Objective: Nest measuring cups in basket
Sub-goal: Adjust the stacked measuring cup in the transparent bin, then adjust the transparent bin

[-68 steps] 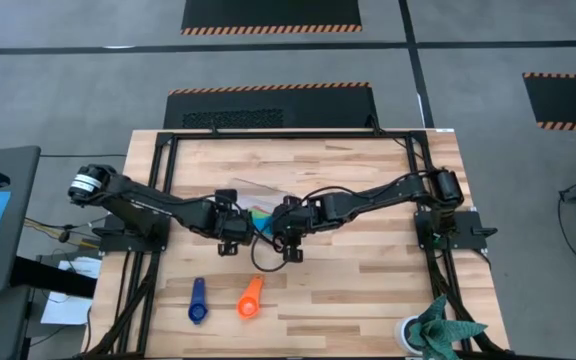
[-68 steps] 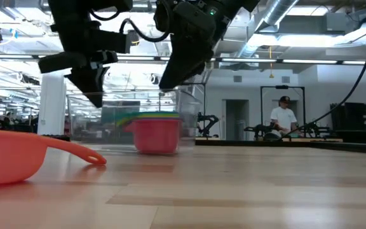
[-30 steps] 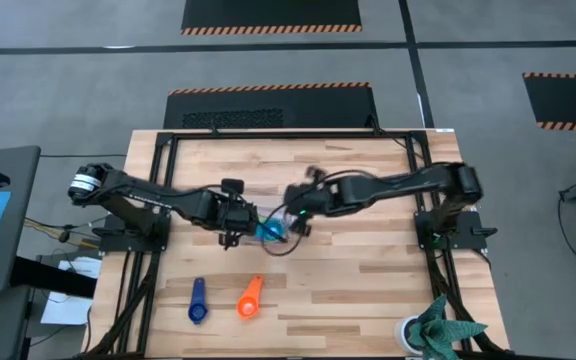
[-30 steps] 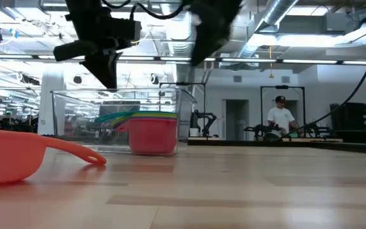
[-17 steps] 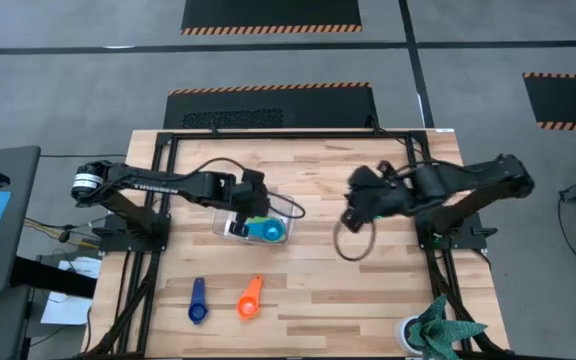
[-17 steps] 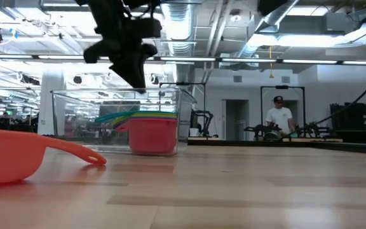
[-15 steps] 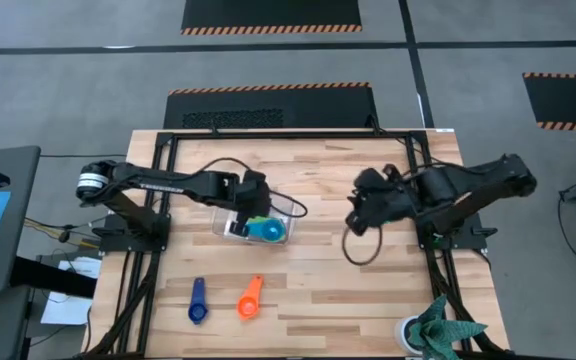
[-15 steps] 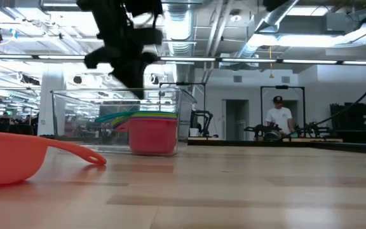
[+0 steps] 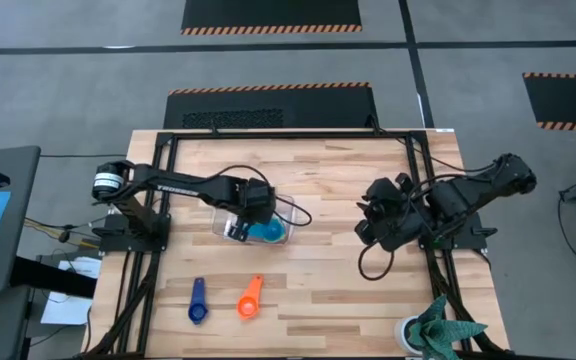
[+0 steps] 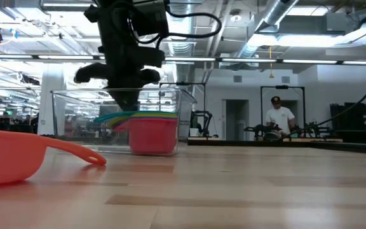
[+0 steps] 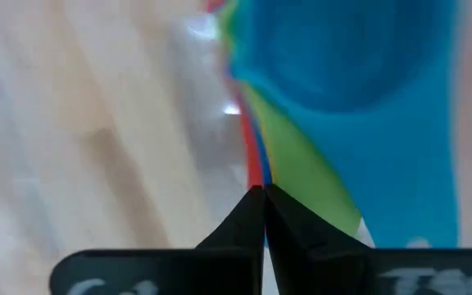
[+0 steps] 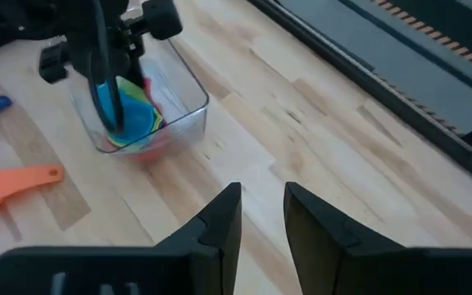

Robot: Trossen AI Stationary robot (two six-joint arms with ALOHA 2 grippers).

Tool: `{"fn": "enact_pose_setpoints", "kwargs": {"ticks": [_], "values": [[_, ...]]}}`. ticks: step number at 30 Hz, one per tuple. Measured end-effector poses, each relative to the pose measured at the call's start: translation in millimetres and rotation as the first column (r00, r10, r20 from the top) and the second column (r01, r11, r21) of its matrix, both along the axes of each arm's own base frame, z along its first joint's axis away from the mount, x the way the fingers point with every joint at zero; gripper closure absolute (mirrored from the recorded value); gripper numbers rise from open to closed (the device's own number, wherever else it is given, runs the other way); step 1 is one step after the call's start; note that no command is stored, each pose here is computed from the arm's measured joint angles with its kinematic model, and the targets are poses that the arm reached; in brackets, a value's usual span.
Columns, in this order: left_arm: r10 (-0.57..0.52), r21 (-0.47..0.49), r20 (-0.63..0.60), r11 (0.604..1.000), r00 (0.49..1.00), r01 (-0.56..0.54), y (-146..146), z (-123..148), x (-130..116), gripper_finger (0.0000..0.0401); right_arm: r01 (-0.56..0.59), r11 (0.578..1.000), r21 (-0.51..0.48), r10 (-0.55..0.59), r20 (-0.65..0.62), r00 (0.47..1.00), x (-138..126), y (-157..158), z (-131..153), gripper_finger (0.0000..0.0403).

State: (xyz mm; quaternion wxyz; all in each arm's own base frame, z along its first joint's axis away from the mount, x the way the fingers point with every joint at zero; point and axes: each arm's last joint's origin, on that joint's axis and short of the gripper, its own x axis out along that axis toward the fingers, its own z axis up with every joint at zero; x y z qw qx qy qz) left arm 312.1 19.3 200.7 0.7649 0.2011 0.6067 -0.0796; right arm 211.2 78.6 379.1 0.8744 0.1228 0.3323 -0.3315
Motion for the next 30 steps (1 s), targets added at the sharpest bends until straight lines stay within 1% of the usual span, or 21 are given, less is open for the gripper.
{"fn": "enact_pose_setpoints", "kwargs": {"ticks": [2, 3, 4, 5, 8, 9, 11, 13, 16, 18, 20, 22, 24, 27, 29, 30], "values": [[-0.031, -0.107, -0.053, 0.994, 0.998, 0.025, -4, 1, -5, 0.0401, 0.001, 1.0, -0.009, -0.002, -0.012, 1.0, 2, 1, -2, 0.0285], [-0.048, -0.143, -0.075, 0.989, 0.996, 0.037, -7, 1, -7, 0.0401, 0.001, 1.0, -0.012, -0.002, -0.018, 1.0, 2, 1, -3, 0.0285], [-0.053, -0.141, -0.086, 0.989, 0.995, 0.04, -9, 1, -8, 0.0401, 0.001, 1.0, -0.013, -0.001, -0.022, 1.0, 2, 1, -3, 0.0285], [-0.043, -0.114, -0.084, 0.993, 0.996, 0.034, -10, 2, -7, 0.0401, 0.002, 1.0, -0.013, -0.002, -0.02, 1.0, 2, 1, -3, 0.0285], [-0.015, 0.027, -0.06, 0.999, 0.998, 0.017, -7, 10, -4, 0.0401, 0.004, 1.0, -0.017, -0.004, -0.02, 1.0, 1, 0, -2, 0.0285], [-0.014, 0.048, -0.049, 0.999, 0.999, 0.017, -5, 13, -2, 0.0401, 0.005, 1.0, -0.019, -0.005, -0.02, 1.0, 2, 0, -3, 0.0285], [-0.004, 0.058, -0.037, 0.998, 0.999, 0.006, -1, 17, 0, 0.0401, 0.01, 1.0, -0.029, -0.01, -0.013, 1.0, 2, 0, -2, 0.0285], [0.052, 0.074, -0.018, 0.996, 0.998, -0.05, 2, 23, 2, 0.0401, 0.011, 0.999, -0.034, -0.012, -0.013, 1.0, 2, 0, -2, 0.0285], [0.154, 0.066, -0.026, 0.986, 0.988, -0.152, 6, 43, -2, 0.0401, 0.008, 0.999, -0.037, -0.008, -0.016, 1.0, 2, 0, -2, 0.0285], [0.191, 0.022, -0.02, 0.981, 0.981, -0.191, 4, 67, -8, 0.0401, 0.005, 0.999, -0.043, -0.006, -0.027, 1.0, 1, -1, -3, 0.0285], [0.223, -0.036, -0.03, 0.974, 0.974, -0.224, -3, 91, -19, 0.0401, 0.005, 0.999, -0.045, -0.006, -0.031, 1.0, 1, -1, -3, 0.0285], [0.269, -0.118, -0.062, 0.954, 0.961, -0.275, -11, 106, -33, 0.0401, 0.005, 0.999, -0.045, -0.006, -0.031, 0.999, 1, -1, -3, 0.0285], [0.324, -0.201, -0.08, 0.921, 0.943, -0.333, -22, 114, -48, 0.0401, 0.004, 0.999, -0.048, -0.005, -0.036, 0.999, 0, -1, -3, 0.0285], [0.44, -0.284, -0.096, 0.848, 0.893, -0.448, -45, 116, -65, 0.0401, -0.013, 0.997, -0.081, 0.007, -0.078, 0.997, 1, -1, -5, 0.0285], [0.514, -0.332, -0.099, 0.79, 0.852, -0.515, -65, 112, -68, 0.0401, -0.016, 0.992, -0.128, 0.0, -0.121, 0.993, 1, -3, -8, 0.0285], [0.54, -0.347, -0.098, 0.768, 0.836, -0.537, -75, 111, -69, 0.0401, -0.019, 0.988, -0.155, -0.003, -0.143, 0.99, 0, -4, -9, 0.0285]]}}
